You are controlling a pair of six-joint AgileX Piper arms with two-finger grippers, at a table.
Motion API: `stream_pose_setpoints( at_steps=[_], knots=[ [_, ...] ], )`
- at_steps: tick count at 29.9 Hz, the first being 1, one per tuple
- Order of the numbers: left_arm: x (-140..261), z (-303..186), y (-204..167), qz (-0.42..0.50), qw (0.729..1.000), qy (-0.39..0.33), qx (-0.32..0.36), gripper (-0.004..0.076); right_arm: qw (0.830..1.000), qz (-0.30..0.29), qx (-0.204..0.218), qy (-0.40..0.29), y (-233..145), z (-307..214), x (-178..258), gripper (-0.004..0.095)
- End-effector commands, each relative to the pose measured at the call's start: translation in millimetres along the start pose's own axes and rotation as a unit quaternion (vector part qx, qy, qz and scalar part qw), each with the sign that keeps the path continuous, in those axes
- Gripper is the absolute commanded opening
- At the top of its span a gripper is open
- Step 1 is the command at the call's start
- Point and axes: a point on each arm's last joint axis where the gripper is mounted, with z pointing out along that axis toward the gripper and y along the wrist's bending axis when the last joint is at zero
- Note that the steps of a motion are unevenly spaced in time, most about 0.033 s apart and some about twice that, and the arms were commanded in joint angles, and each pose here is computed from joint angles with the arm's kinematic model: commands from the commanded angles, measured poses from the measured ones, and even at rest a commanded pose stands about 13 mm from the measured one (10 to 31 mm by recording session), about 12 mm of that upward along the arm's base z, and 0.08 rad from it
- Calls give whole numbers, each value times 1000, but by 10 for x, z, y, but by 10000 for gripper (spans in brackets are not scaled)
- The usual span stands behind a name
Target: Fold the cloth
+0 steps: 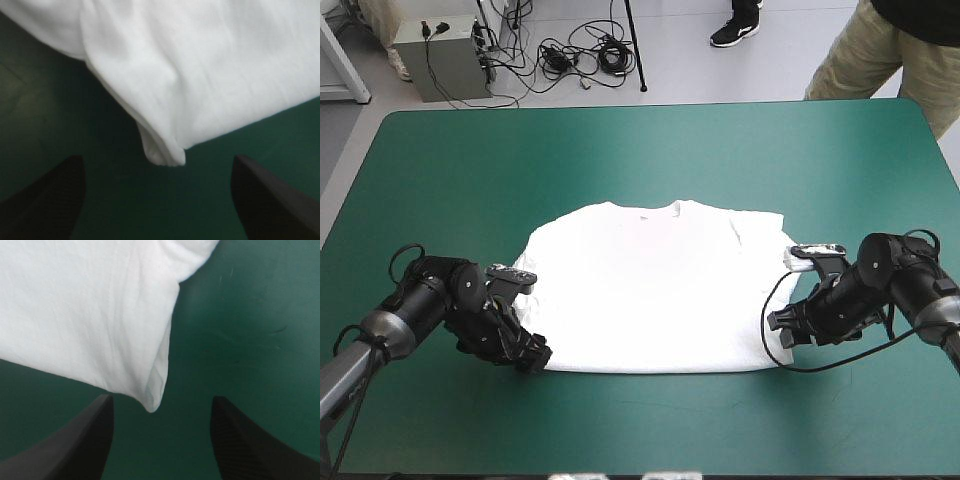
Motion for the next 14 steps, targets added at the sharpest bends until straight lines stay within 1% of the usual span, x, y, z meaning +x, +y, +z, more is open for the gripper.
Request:
stream_pose_setpoints(
  at_steps=[1,4,6,8,11,14],
  knots=[
    [-20,-334,-41,-3,998,-66,-14,554,997,-5,5,-75,69,-364,-67,564],
    [-36,-629,-28,-4,992,-117,-48,528,992,-11,36,-124,94,-678,-107,536],
    [-43,-843,-3,-16,986,-145,-79,528,986,-11,55,-157,117,-913,-125,537],
    [-65,-1079,22,-25,978,-177,-109,528,980,-6,65,-189,147,-1118,-133,536],
    [-128,-1354,27,-24,967,-215,-130,528,971,-13,66,-229,208,-1372,-167,536],
    [-201,-1530,76,-44,961,-242,-125,528,965,-17,58,-254,256,-1511,-185,536]
  ],
)
